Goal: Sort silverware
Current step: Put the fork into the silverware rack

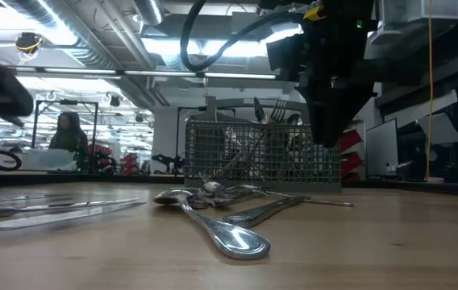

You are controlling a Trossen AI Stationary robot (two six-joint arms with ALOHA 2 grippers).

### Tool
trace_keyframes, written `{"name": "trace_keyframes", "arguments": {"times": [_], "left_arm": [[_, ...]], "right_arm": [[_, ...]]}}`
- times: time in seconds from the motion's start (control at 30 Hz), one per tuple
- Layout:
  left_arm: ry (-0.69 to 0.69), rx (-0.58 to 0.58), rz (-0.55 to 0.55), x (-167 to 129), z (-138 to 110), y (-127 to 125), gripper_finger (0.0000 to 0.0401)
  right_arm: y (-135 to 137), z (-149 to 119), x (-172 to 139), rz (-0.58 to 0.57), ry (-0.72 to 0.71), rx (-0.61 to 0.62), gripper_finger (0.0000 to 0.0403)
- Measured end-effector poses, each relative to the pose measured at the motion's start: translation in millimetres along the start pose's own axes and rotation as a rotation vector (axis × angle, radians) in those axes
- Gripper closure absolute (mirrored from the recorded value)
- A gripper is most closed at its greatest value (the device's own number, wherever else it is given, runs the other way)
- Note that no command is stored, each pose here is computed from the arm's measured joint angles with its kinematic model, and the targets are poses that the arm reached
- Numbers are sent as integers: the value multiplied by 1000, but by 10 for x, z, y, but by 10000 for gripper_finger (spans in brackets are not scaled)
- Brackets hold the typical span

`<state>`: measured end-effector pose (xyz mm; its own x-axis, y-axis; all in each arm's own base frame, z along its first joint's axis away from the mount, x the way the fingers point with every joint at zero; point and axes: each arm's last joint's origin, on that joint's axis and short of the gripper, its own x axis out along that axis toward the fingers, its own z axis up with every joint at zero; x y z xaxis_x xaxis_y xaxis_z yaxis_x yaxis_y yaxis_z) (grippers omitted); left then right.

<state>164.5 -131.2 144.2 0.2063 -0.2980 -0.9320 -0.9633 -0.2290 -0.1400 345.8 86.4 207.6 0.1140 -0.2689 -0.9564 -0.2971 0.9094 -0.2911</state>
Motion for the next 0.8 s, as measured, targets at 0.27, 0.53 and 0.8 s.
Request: {"name": "trace_keyframes", "arguments": {"times": [0.27,0.53,0.8], "left_arm": [[-33,-7,26,67,19,5,276],[-54,-5,46,102,28,9,299],[-70,43,28,104,32,5,390]], "right_arm": [[-2,5,0,-1,-5,2,311],[0,3,0,0,-3,1,311],[2,-57,-2,3,58,-17,311]]}}
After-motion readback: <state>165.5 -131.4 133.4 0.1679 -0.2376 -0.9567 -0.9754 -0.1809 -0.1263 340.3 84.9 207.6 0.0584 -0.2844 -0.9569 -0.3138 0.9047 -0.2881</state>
